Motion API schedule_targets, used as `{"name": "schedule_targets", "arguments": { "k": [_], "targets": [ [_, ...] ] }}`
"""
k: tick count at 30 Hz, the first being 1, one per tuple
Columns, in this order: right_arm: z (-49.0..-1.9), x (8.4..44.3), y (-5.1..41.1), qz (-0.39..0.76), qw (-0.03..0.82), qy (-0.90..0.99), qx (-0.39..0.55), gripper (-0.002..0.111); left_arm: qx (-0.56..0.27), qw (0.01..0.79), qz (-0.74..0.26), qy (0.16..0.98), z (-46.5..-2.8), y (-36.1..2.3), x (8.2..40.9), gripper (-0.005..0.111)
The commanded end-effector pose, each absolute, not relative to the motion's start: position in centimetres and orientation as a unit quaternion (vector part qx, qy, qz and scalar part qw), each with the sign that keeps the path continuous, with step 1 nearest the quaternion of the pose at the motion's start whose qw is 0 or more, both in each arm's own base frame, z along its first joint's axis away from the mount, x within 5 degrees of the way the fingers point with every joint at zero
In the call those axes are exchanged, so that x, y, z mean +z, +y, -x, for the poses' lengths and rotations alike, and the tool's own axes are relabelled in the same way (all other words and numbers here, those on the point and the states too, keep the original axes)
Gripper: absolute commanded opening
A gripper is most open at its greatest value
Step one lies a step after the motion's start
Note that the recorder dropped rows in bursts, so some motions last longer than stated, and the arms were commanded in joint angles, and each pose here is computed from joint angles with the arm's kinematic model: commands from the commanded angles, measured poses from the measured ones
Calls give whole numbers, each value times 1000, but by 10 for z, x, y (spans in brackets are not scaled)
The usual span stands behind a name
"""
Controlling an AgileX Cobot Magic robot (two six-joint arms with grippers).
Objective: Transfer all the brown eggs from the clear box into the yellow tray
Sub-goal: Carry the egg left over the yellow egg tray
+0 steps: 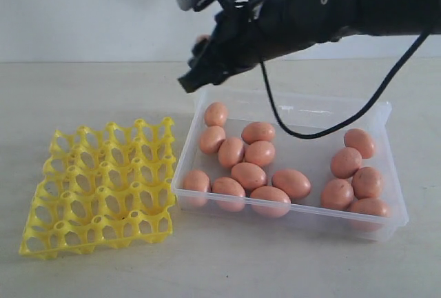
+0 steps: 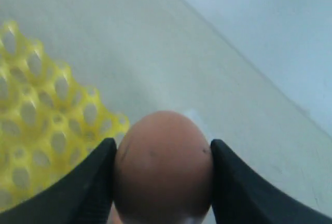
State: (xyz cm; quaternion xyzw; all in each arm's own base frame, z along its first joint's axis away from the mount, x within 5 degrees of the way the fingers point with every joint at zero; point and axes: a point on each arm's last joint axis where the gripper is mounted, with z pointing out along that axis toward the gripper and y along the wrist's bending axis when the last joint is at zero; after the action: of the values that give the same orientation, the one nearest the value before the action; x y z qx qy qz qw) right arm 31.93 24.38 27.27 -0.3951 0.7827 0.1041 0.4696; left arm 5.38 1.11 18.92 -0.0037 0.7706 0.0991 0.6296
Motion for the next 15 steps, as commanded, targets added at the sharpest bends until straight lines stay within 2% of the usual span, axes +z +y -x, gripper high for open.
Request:
{"name": "schedule_targets", "arguments": {
  "k": [1, 7, 15],
  "targets": [
    [-304, 282, 285, 383, 555, 724, 145, 0, 96, 630, 3, 771, -54, 11, 188, 22],
    [-292, 263, 322, 358, 579, 705, 199, 0, 96, 630, 3, 771, -54, 11, 188, 22],
    [-295, 242, 364, 364, 561, 696, 261, 0, 96, 630, 3, 771, -54, 11, 188, 22]
  ]
}}
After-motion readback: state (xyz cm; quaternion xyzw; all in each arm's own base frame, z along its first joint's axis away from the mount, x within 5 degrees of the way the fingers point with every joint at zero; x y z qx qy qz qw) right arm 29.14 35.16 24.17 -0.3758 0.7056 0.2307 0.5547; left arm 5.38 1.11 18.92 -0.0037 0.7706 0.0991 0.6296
